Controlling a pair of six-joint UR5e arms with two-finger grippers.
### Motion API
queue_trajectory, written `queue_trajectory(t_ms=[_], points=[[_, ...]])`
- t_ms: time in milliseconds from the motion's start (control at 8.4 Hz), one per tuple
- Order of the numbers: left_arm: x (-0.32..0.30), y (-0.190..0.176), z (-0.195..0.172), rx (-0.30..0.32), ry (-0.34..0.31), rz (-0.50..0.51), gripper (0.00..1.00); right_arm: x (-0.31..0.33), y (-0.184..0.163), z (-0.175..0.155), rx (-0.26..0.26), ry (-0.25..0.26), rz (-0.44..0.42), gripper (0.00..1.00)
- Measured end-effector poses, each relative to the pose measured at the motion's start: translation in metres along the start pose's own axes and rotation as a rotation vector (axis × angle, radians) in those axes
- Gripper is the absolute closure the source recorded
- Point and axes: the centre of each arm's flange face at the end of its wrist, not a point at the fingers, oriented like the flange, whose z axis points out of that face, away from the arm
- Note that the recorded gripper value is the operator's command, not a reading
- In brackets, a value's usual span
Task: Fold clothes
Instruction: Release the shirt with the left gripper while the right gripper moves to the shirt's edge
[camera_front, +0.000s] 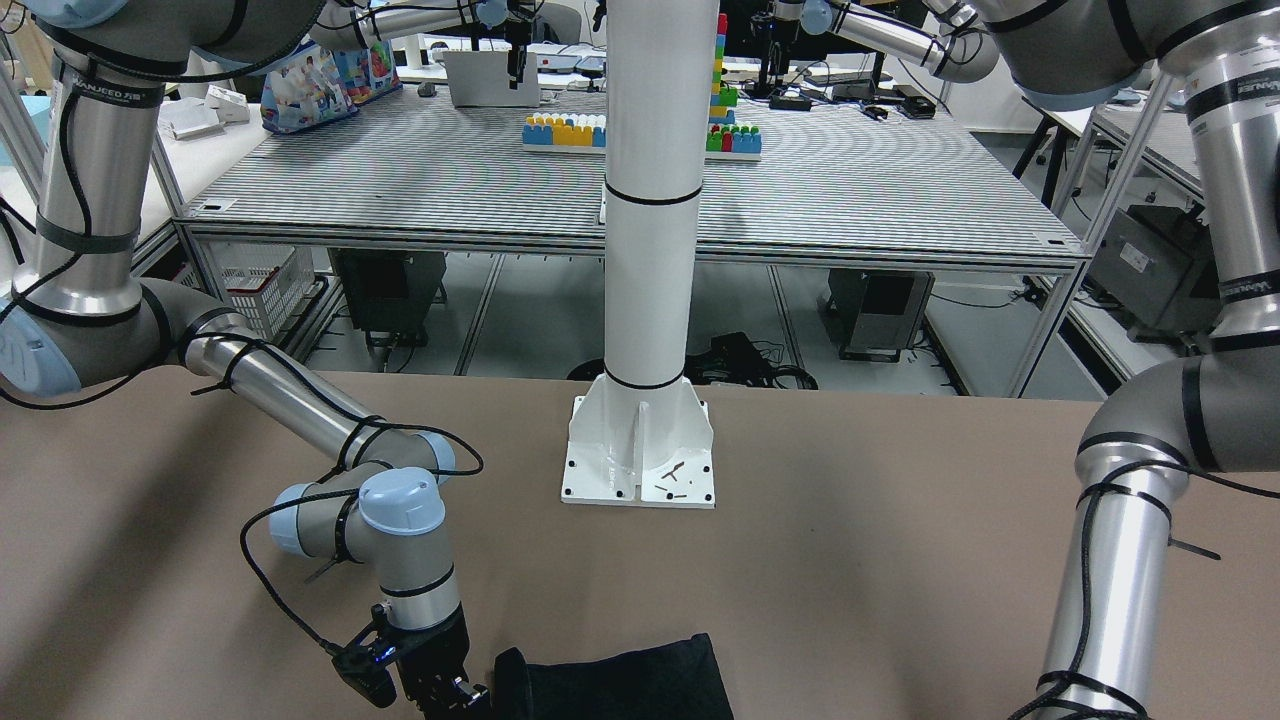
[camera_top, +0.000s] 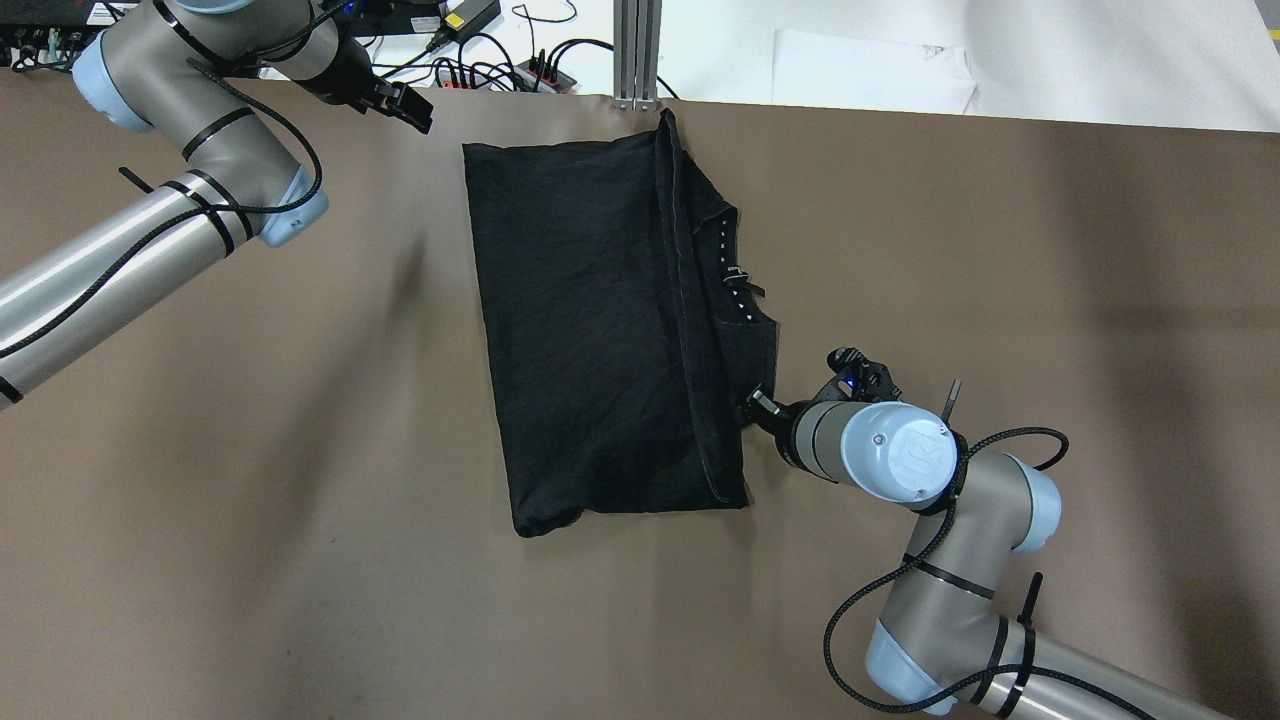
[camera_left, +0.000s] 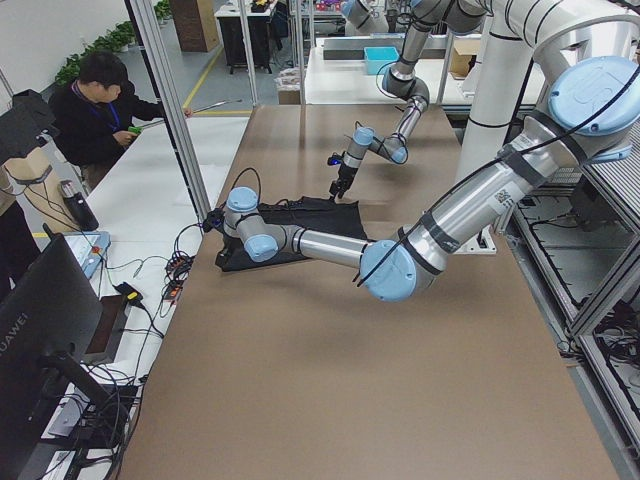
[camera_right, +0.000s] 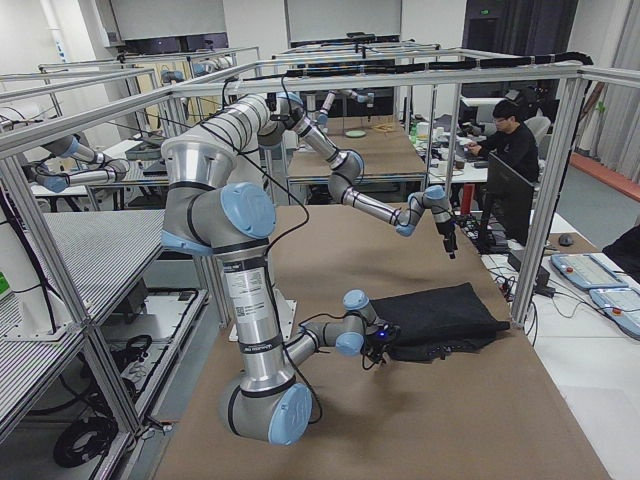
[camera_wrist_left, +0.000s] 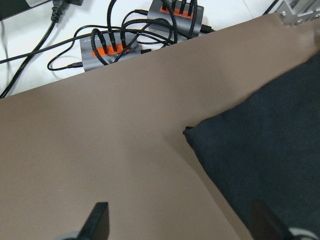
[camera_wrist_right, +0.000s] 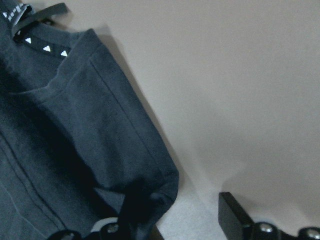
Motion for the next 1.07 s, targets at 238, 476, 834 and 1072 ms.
queue_trajectory(t_ms=[238,476,834,1072], points=[[-0.003,0.004,0.001,-0.004,-0.002,-0.001,0.0,-0.003,0.001,-0.003,-0.008,-0.029,0.019,1.0],[-0.005,0.005,0.002,-0.005,-0.003,-0.003,0.0,-0.006,0.003,-0.007,-0.018,-0.055,0.042,1.0],[-0.003,0.011,0.004,-0.008,0.001,-0.002,0.0,-0.004,0.004,-0.024,-0.032,-0.079,0.046,1.0],[0.006,0.02,0.006,-0.009,0.014,0.008,0.0,0.021,0.023,-0.055,-0.076,-0.092,0.027,1.0]])
